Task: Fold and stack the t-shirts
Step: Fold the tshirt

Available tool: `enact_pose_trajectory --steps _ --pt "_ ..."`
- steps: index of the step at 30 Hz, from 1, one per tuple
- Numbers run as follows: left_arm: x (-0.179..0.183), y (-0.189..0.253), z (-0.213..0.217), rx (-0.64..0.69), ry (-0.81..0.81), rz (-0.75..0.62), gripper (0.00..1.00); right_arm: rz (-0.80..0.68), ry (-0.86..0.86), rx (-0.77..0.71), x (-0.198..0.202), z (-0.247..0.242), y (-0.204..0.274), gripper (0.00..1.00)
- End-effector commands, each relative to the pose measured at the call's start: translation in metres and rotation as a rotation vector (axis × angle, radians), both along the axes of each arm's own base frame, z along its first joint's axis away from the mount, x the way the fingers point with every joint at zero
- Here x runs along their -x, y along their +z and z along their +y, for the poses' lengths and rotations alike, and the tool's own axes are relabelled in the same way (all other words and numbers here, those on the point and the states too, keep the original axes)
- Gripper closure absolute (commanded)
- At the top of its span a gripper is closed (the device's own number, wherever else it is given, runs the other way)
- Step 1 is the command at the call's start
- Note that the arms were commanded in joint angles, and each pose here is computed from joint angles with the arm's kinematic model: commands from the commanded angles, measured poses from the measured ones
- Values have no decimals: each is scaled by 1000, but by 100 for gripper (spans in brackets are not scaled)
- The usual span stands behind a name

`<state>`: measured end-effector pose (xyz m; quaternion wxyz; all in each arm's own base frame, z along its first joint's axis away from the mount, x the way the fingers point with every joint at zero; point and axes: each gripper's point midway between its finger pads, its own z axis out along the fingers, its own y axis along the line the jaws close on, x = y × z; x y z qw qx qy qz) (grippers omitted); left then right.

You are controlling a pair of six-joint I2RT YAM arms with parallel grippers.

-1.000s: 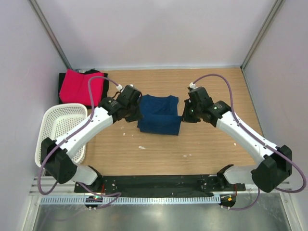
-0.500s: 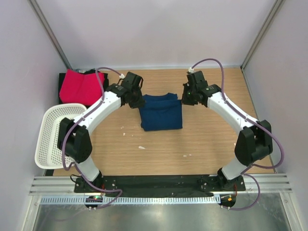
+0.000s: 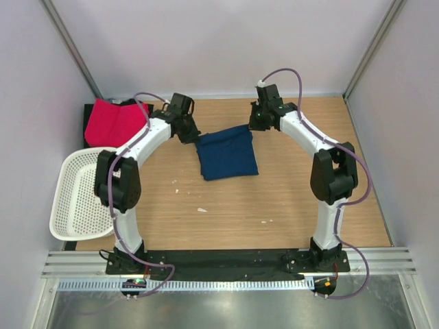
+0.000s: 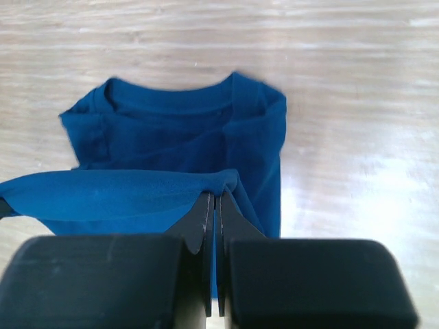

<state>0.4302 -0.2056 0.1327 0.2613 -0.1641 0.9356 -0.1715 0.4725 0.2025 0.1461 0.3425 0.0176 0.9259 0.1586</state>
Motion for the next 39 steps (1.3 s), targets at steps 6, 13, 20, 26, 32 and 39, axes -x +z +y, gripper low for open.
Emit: enact_pose_trajectory --steps 6,13,20,26,32,39 --pt "-59 -18 1 1 -27 -45 99 -46 -27 8 -59 -2 -17 99" --pt "-78 -20 11 -59 -16 -16 50 -19 -17 10 -69 0 -25 56" --pt "-39 29 1 13 -85 -38 25 -77 76 -102 -31 14 33 42" --pt "17 -17 -11 -12 -94 56 24 -17 147 -95 6 16 0 51" --pt "25 -57 -10 -2 -113 30 25 70 124 -19 18 2 -46 52" --pt "6 -73 -23 38 -138 -45 25 36 73 -9 25 -11 -31 28"
